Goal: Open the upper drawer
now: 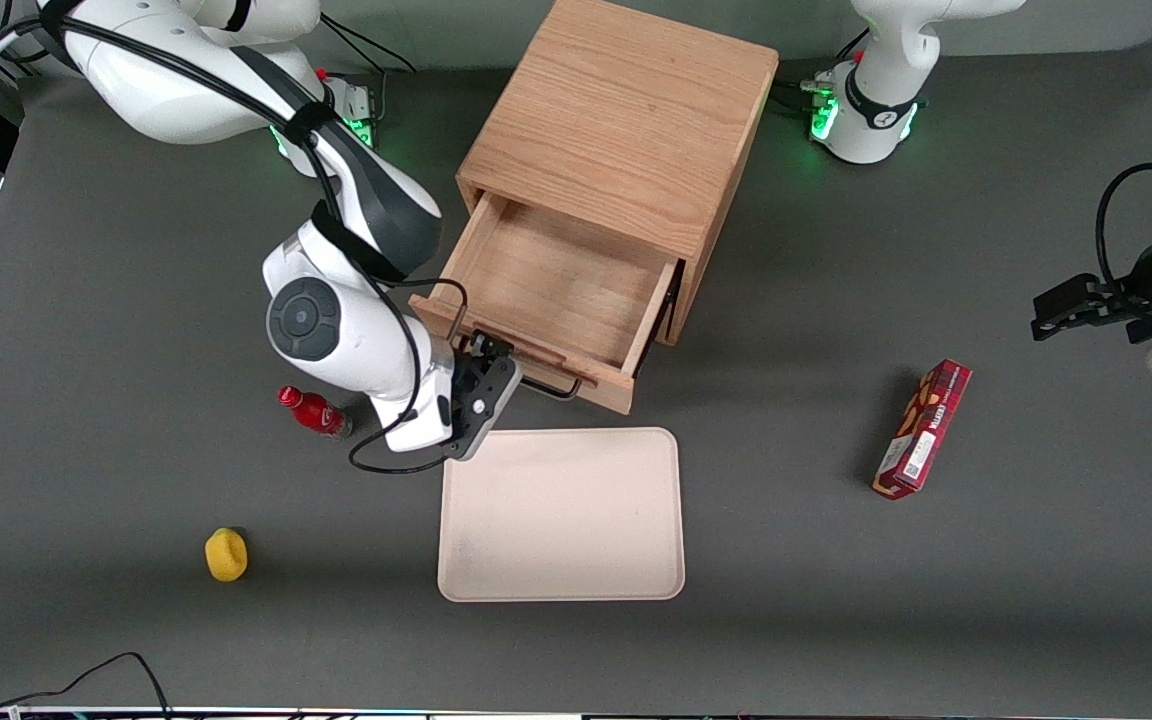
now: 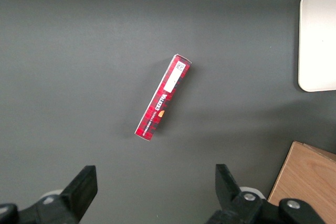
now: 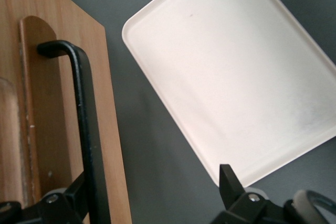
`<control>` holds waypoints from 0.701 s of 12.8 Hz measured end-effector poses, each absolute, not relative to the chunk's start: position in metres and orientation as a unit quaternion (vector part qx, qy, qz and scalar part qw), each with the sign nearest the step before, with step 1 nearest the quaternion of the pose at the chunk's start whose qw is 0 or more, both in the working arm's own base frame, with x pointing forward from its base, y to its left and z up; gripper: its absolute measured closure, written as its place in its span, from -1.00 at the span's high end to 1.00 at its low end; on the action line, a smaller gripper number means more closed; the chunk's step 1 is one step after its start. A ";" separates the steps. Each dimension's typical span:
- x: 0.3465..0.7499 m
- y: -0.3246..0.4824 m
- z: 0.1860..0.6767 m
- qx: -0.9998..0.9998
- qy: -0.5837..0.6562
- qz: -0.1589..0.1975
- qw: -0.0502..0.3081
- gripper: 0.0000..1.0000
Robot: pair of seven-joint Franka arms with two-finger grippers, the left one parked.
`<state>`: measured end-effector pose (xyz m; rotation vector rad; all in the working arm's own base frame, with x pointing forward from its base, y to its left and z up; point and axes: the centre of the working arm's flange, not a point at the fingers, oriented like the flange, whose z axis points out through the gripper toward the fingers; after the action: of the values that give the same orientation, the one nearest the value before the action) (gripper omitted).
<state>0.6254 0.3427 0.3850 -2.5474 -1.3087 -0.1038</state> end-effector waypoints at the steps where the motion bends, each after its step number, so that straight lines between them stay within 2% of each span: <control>1: 0.630 0.335 0.384 -0.880 -0.452 -0.038 0.141 1.00; 9: 0.652 0.307 0.392 -0.880 -0.453 -0.060 0.133 1.00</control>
<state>0.6519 0.3073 0.3922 -2.5512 -1.3123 -0.1747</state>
